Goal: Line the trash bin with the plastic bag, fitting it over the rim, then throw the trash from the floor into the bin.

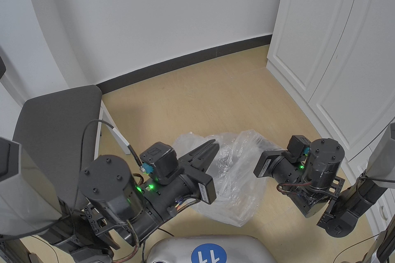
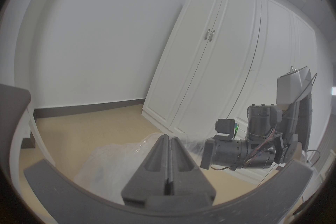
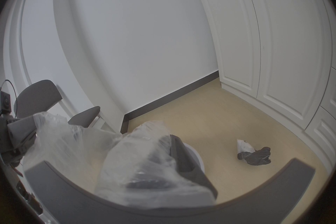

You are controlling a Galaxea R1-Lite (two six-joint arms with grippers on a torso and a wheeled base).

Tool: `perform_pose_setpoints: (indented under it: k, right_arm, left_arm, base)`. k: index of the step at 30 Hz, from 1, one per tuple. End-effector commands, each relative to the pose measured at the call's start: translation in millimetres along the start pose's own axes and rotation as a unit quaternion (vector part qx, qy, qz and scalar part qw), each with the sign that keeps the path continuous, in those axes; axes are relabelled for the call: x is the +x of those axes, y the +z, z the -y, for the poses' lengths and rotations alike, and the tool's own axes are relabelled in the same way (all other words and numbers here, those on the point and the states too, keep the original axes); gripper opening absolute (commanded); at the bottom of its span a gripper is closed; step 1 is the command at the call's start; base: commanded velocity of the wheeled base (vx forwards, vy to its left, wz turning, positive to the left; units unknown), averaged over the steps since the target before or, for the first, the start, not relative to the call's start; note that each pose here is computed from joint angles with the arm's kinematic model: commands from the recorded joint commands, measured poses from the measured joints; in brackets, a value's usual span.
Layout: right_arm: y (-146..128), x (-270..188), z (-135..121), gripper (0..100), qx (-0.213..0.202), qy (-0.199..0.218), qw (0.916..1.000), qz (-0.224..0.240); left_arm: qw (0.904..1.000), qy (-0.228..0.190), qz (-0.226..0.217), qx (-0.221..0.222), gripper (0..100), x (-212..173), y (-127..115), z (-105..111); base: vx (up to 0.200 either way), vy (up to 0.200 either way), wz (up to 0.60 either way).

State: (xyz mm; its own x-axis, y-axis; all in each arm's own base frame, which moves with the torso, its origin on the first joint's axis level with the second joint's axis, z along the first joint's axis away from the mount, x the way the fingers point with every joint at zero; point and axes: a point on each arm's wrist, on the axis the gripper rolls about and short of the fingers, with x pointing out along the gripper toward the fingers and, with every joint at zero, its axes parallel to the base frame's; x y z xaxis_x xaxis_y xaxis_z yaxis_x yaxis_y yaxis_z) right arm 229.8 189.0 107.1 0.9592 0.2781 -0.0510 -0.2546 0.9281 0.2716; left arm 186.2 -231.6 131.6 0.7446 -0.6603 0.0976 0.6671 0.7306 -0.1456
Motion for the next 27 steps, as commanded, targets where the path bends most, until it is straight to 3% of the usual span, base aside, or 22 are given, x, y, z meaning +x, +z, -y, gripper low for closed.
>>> perform_pose_setpoints:
  k: [1,9,18,27]
  right_arm:
    - [-6,10,1,0,0.004,-0.007,1.0,-0.003]
    - [-18,20,6,0,0.004,-0.02,0.9997,-0.015]
    - [-32,33,22,0,-0.001,-0.048,0.9983,-0.032]
    - [-49,39,28,0,0.006,-0.042,0.9972,-0.061]
  left_arm:
    - [0.9999,0.001,-0.007,-0.011,0,11,-10,2]
    - [0.9983,0.005,-0.003,-0.057,0,29,-18,2]
    - [0.997,0.017,-0.019,-0.073,0,48,-41,-2]
    - [0.9953,0.03,-0.018,-0.09,0,59,-50,-11]
  base:
    - [0.0,0.0,0.0]
    - [0.0,0.0,0.0]
    - [0.0,0.0,0.0]
    - [0.0,0.0,0.0]
